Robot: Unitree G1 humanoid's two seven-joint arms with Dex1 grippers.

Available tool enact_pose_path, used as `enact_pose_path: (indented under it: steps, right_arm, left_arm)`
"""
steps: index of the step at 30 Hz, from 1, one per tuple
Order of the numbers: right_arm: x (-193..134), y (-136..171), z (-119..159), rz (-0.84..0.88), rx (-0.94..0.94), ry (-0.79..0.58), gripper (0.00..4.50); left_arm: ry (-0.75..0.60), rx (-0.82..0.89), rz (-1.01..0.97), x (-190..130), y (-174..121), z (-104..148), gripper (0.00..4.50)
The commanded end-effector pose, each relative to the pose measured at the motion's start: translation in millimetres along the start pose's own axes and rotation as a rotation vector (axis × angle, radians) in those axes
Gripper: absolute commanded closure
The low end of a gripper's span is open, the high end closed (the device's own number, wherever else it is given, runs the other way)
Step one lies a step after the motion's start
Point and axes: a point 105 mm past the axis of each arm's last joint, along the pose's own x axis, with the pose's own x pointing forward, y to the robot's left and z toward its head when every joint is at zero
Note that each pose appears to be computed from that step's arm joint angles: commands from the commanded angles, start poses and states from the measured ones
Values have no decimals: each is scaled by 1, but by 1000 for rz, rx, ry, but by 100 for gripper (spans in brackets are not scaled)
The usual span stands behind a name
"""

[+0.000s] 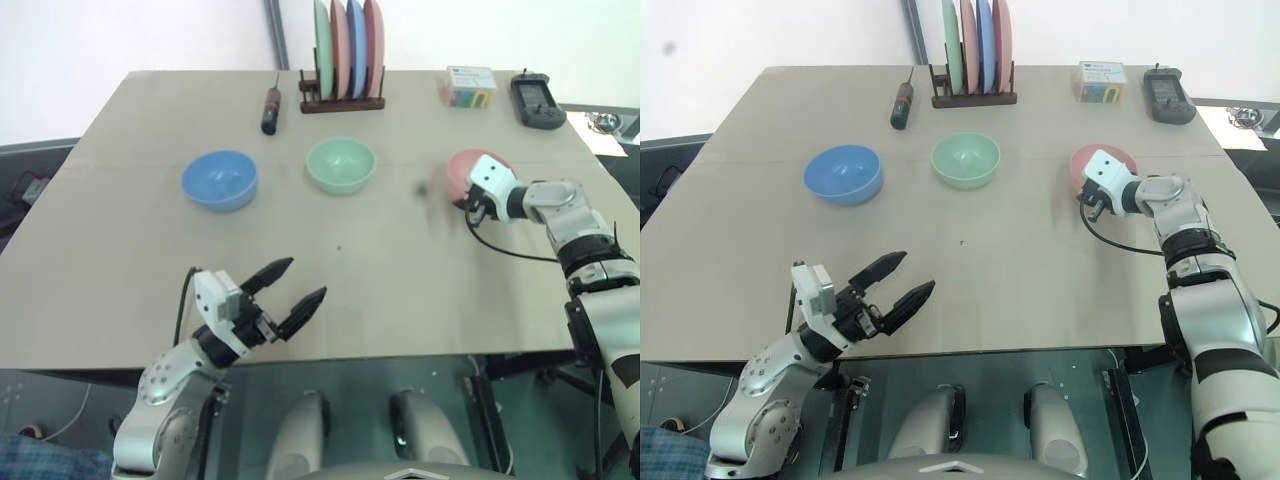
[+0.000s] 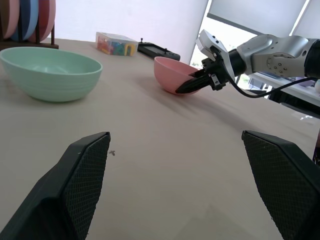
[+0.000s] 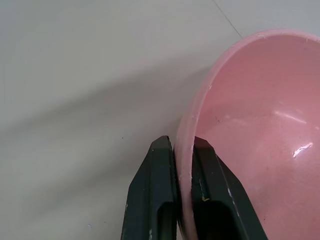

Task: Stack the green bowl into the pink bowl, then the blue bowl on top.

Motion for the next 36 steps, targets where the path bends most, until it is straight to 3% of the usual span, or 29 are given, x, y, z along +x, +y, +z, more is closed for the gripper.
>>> enact_pose_path:
  steps: [1,5,8,11,16,21,25,32,36]
  right_arm:
    - [-5,-7,27,3,-91,-72,445]
    - [-6,30,56,217,-299,-164,445]
    - [-16,80,99,388,-394,-334,445]
    - [-23,118,127,430,-499,-415,445]
    - [-26,155,151,462,-558,-466,445]
    - [-21,171,154,506,-596,-457,445]
    - [-18,171,149,521,-607,-423,299]
    - [-19,159,150,493,-603,-414,3]
    - [-27,145,178,475,-500,-493,3]
  left_arm:
    - [-38,42,-21,2,-6,11,0]
    - [-29,42,-32,2,-5,10,0]
    - [-21,45,-45,4,-4,9,0]
    - [-12,60,-58,6,-2,10,0]
    - [-20,73,-71,8,0,17,0]
    - [-8,92,-74,8,4,17,0]
    - [-10,98,-70,8,4,17,0]
    - [-22,91,-62,7,3,18,0]
    - [-64,88,-31,5,5,24,0]
